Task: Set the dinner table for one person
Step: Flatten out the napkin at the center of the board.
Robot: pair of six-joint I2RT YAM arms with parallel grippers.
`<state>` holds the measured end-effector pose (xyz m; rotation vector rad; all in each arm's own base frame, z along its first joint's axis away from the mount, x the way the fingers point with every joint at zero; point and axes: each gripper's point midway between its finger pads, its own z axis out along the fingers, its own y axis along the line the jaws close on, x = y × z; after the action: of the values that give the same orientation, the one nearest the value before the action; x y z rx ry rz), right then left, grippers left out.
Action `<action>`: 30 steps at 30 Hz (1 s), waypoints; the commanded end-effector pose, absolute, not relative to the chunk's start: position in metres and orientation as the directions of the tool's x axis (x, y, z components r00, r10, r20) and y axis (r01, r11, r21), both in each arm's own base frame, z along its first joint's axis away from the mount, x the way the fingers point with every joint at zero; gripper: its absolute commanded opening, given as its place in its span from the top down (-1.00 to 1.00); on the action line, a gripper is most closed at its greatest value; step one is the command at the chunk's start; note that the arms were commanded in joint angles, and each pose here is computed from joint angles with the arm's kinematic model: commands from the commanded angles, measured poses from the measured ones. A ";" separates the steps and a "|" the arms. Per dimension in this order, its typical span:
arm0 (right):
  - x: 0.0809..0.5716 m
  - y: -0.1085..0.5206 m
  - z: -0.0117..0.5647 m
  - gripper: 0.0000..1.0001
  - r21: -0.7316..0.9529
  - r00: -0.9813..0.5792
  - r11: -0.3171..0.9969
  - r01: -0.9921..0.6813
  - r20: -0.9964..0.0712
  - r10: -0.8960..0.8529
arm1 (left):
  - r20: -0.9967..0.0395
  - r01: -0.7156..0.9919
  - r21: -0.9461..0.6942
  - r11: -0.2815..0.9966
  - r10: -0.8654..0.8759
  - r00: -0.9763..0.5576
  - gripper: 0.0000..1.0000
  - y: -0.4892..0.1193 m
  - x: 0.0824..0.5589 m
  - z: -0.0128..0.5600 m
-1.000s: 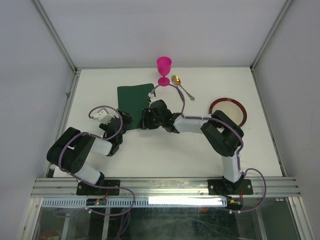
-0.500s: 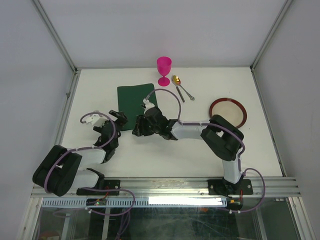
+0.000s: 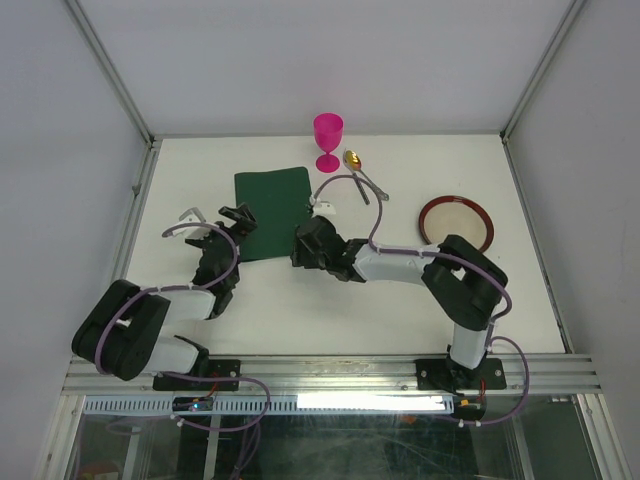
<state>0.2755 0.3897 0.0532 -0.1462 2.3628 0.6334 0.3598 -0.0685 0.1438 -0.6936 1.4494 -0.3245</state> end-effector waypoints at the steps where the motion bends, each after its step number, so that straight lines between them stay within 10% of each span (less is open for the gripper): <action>1: 0.302 0.346 0.082 0.01 0.324 -0.659 0.942 -0.087 -0.728 0.189 | -0.758 -0.058 -0.643 0.763 -0.624 0.190 -0.98 -0.087 0.377 0.182; 30: 0.330 0.346 0.045 0.03 0.378 -0.720 0.925 -0.051 -0.655 0.228 | -0.727 0.074 -0.683 0.727 -0.686 0.027 -0.91 -0.144 0.412 0.106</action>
<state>0.3189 0.3294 0.0299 0.1008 2.3701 0.4063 0.4083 -0.1351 0.0719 -0.5110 1.5810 -0.4943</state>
